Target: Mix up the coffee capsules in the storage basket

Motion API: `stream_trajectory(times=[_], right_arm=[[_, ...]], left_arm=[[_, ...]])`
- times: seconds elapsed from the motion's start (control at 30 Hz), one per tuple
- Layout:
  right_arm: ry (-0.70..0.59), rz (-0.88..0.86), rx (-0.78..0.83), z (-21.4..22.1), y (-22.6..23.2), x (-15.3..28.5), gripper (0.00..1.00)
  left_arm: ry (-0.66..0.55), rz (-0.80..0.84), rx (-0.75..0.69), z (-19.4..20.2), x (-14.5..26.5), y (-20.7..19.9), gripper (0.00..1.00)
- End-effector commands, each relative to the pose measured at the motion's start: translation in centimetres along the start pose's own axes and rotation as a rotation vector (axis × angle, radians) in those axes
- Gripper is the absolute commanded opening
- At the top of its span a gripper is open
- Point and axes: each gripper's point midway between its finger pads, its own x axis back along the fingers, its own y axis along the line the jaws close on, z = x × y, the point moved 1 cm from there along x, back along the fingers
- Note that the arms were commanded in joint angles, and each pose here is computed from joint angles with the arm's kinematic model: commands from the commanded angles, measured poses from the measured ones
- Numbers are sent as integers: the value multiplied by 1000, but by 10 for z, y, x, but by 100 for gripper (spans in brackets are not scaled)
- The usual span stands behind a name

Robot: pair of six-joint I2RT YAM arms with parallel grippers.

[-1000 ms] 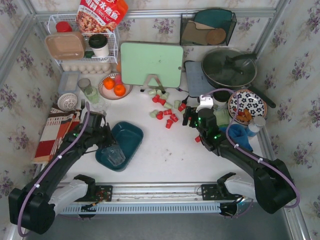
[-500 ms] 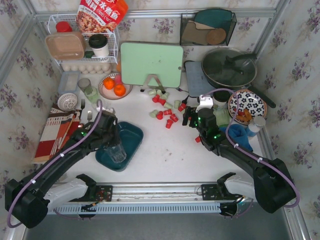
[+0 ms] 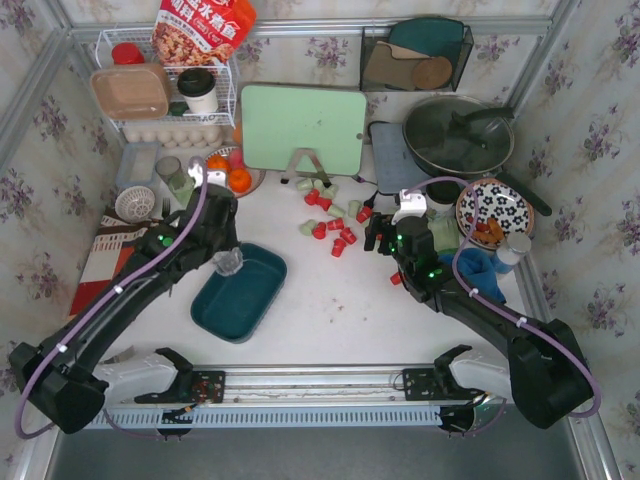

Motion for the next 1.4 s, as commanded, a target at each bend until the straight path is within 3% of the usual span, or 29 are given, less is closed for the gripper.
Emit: stream_trajectory(times=[0.0,0.3,0.7,0.9,1.37], right_arm=[[-37,-6,-16,-9,3,-1,82],[-53,27,-13,-8,-4,-3,82],[-56,69,-6,-4,-12,-5,82],[-57,84,-8,-4,-14,-5,83],[-41,81,-14,-1,-13,-7,83]], left_arm=[[-143,-12,-79,-46,-7,-7,0],[-245,76,-220,-102,-44,-52,0],[-260,168,-348,-130,-131,-102,0],[-286,199,-351,-136,-140,-114,0],[-187,156,-420,-102,-224,-105,0]])
